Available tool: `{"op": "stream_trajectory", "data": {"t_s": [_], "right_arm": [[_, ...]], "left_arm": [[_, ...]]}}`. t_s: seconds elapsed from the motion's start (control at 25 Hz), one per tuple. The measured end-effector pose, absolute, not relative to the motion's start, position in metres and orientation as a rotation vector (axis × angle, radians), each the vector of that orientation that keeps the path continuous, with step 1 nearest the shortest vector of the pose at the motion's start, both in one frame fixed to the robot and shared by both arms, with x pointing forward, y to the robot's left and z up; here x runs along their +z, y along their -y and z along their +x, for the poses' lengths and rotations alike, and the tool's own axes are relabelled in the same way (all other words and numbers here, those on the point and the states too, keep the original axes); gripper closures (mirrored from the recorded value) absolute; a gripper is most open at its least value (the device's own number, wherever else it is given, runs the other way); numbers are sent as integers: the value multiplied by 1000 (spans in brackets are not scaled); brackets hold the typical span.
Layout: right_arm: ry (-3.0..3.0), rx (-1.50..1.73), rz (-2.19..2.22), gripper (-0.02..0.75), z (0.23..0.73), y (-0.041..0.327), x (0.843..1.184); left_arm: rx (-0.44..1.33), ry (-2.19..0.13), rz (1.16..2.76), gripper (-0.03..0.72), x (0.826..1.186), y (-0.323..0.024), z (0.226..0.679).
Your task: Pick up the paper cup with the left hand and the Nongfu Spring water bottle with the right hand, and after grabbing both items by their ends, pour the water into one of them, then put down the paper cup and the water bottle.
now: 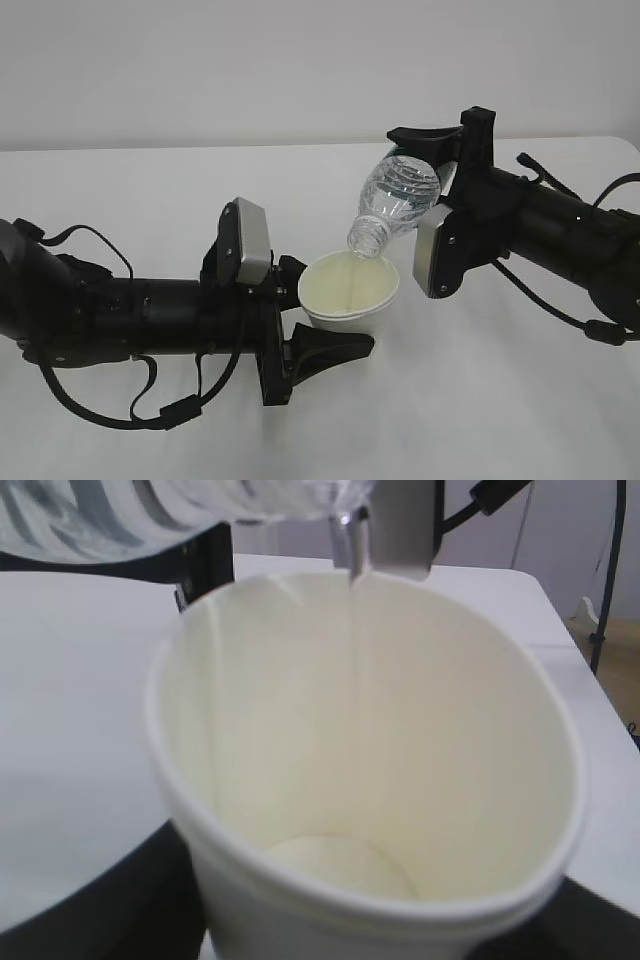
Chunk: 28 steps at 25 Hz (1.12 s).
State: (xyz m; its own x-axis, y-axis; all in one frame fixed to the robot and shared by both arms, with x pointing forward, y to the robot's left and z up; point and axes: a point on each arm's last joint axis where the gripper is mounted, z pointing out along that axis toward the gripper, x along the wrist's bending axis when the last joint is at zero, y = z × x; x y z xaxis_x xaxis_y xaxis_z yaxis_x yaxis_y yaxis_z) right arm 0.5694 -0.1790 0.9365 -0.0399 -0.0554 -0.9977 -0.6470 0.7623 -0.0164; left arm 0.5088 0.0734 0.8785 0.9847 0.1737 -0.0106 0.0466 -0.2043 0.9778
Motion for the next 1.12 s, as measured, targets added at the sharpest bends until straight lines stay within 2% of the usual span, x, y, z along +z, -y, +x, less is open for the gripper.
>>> {"op": "stream_trajectory", "data": {"t_s": [1.12], "right_arm": [[-1548, 511, -598, 255, 569, 179, 937]], "left_arm": [[116, -163, 1776, 208, 879, -73, 509]]}}
